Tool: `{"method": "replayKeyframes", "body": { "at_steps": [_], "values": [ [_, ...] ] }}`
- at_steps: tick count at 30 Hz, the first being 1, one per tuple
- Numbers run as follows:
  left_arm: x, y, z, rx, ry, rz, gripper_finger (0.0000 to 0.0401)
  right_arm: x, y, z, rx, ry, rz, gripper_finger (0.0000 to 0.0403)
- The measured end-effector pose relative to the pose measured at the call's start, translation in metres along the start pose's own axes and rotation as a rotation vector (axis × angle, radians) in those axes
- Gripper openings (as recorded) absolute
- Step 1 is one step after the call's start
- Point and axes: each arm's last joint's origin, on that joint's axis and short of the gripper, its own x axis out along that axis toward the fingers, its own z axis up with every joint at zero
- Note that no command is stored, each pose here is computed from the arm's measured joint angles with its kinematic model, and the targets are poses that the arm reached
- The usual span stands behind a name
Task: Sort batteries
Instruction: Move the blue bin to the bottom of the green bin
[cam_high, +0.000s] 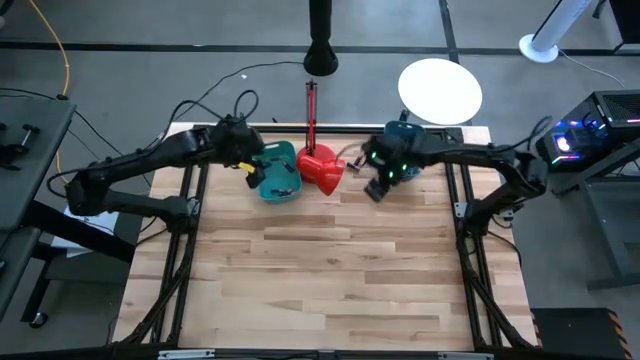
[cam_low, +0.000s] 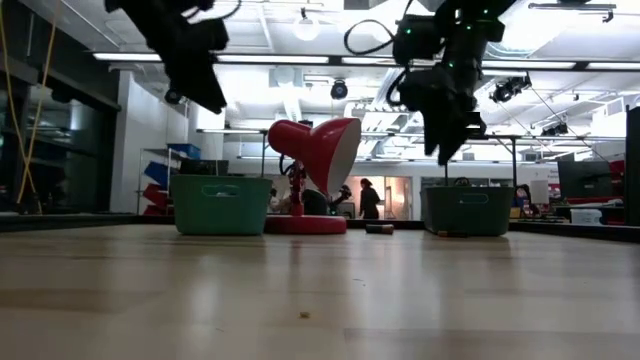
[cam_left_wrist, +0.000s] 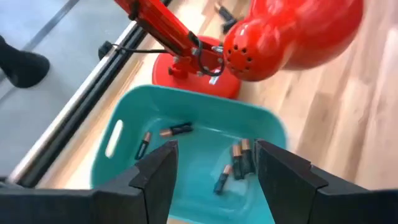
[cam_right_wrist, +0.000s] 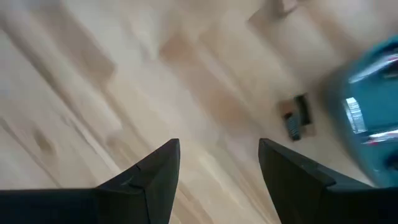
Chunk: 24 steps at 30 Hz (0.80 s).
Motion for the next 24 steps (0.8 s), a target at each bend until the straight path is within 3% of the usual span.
{"method": "replayKeyframes", "body": {
  "at_steps": [4,8,14,19,24],
  "values": [
    [-0.015,-0.001,-0.006,-0.102,-0.053,-0.003,0.0201,0.023,0.012,-0.017,-0.092,0.069,-0.1,0.0213],
    [-0.024,0.0,-0.01,-0.162,-0.094,-0.005,0.0201,0.02,0.003,-0.022,-0.015,0.01,-0.258,0.0213],
    [-0.029,0.0,-0.007,-0.197,-0.144,-0.008,0.0202,-0.03,-0.009,-0.02,0.038,-0.176,-0.319,0.0213],
    [-0.028,0.0,-0.006,-0.202,-0.149,-0.009,0.0202,-0.03,-0.033,-0.026,0.014,-0.001,-0.41,0.0213],
    [-0.028,0.0,-0.006,-0.202,-0.149,-0.009,0.0202,-0.017,-0.034,-0.012,-0.087,-0.022,-0.371,0.0213]
  ]
}}
